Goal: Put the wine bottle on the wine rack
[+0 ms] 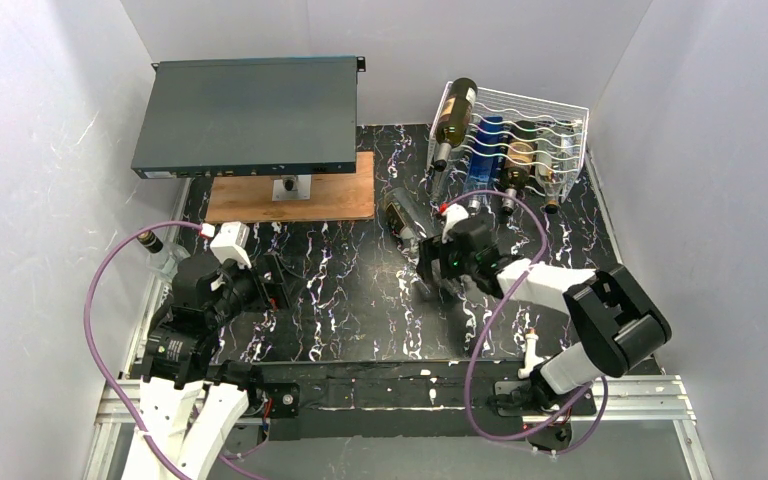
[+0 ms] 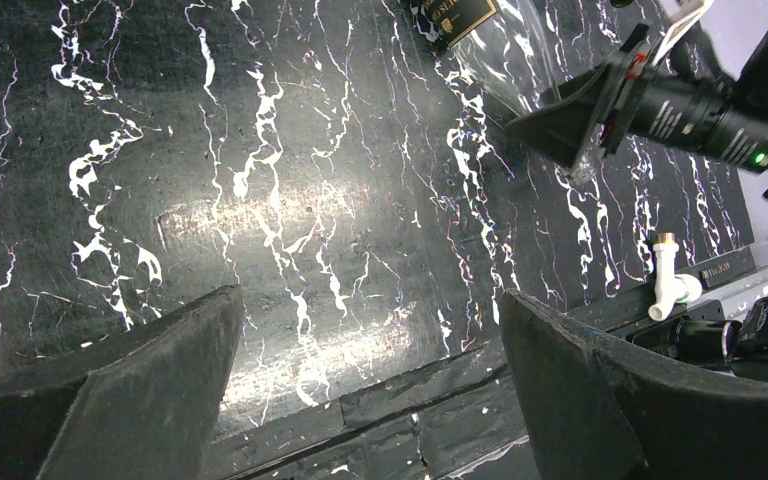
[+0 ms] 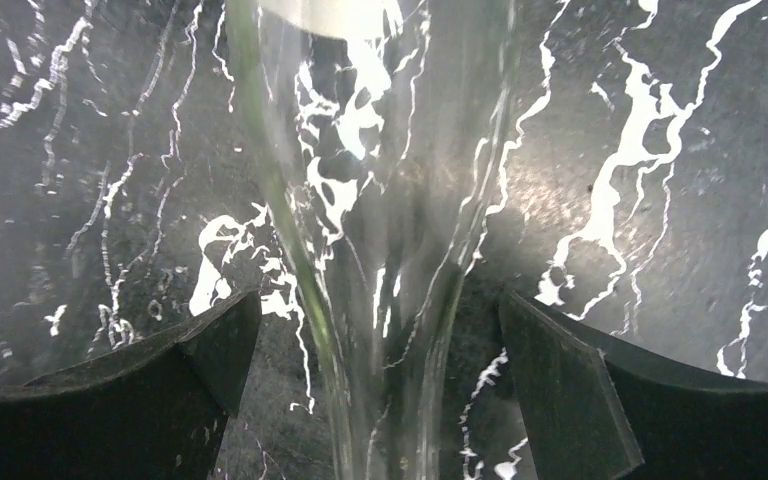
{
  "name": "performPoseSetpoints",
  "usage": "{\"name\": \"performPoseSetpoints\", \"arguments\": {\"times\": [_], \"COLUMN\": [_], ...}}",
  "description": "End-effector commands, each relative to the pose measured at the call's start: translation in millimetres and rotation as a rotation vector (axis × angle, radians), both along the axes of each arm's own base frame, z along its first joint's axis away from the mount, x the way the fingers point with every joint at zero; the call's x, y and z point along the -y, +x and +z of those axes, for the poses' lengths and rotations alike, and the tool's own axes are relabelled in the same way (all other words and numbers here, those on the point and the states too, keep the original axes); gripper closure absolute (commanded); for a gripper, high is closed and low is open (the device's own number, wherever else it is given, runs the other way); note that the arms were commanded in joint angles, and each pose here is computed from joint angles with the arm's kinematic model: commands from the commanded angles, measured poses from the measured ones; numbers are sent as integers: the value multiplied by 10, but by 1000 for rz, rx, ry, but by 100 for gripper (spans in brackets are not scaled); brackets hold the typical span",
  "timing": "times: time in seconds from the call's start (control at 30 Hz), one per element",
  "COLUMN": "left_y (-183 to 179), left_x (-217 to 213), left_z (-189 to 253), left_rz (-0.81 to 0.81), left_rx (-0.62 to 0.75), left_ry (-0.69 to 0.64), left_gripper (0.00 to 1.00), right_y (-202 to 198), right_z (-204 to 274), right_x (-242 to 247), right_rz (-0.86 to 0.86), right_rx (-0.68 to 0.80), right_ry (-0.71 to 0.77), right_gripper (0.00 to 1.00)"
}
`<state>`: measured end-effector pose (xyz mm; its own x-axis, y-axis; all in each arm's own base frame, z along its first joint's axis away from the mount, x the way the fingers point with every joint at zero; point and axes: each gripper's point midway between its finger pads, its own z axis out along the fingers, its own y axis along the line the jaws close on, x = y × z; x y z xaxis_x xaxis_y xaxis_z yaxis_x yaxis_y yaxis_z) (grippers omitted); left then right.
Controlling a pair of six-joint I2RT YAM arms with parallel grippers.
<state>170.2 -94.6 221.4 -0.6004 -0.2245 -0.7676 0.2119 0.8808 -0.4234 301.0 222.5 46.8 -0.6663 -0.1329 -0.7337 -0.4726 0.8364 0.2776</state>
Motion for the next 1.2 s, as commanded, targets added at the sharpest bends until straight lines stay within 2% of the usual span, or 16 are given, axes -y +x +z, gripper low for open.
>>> {"name": "performPoseSetpoints", "arguments": {"times": [0.0,0.3,0.6,0.73,0.87,1.0,1.17], "left_y": [2,10,26,27,29,30,28], "left_x": [16,7,18,17,15,18,19], "left_z": [-19,-26,-50,-50,-52,-56,-53], "left_rz": [-17,-10,-14,-14,-13,-14,-15], "left_rx": [-1,-3,-21,-21,-22,-24,-23], "left_ry": [6,9,10,10,11,10,10], "left_gripper": [1,1,1,1,1,1,1], "right_y": [200,112,139,102,28,-66,-138], "right_z": [54,-48,-206,-258,-270,-199,-16], "right_x": [128,8,-176,-242,-254,-329,-543], "right_rz": [-209,-243,-146,-100,-82,-82,-53], "right_rx": [227,441,440,415,376,325,241], "right_ry": [-175,-254,-299,-298,-282,-199,-29], "right_gripper": [2,2,3,17,40,62,74]}}
